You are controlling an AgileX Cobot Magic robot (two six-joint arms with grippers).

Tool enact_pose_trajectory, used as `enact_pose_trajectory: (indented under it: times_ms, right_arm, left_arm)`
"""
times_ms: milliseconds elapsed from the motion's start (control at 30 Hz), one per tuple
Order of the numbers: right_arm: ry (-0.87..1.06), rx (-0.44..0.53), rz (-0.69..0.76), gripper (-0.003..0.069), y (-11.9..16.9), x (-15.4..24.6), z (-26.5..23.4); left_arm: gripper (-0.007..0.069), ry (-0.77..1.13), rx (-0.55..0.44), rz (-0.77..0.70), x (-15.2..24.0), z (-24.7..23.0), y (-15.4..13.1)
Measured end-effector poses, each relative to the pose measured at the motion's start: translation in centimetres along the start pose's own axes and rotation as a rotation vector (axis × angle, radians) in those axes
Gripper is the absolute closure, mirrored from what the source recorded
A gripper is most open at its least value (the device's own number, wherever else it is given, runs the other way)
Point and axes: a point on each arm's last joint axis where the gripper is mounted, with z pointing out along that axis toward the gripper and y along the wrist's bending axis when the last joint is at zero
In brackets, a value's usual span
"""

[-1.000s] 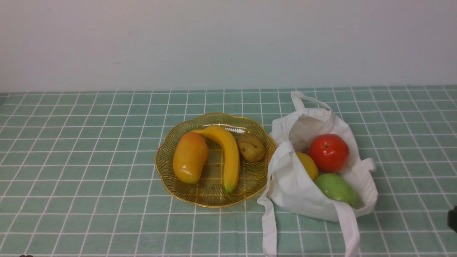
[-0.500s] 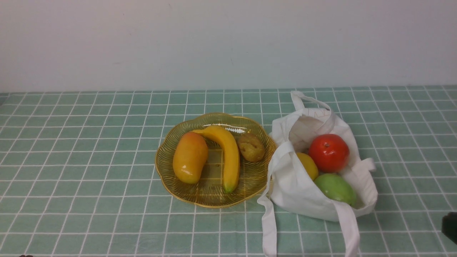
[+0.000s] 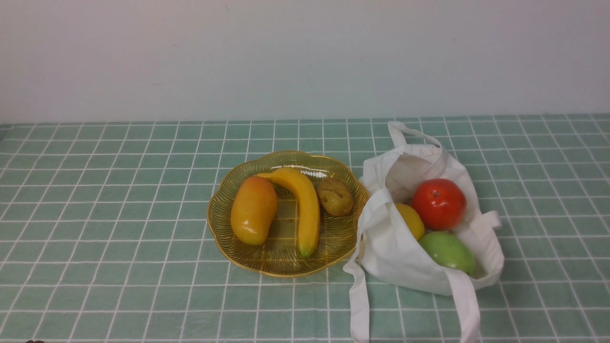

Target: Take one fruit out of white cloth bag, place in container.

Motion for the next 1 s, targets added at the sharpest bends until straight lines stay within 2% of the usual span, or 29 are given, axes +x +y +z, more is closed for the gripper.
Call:
enact_pose_trajectory:
  times_ms: [200,367,1000]
  right_arm:
    - [0.015,0.073,-0.020,0.0674,-0.5,2.9,0.2]
    - [0.011,0.114,0.017,0.0674,-0.8,3.3,0.3]
    - [0.080,0.142,-0.011,0.0674,-1.0,3.9,0.2]
  left_arm:
    - [0.0633,0.000,0.000,0.000,0.0,0.0,0.0]
    - [0.0633,0.000,0.000,0.000,0.0,0.0,0.0]
    - [0.0633,0.000,0.000,0.000,0.0,0.0,0.0]
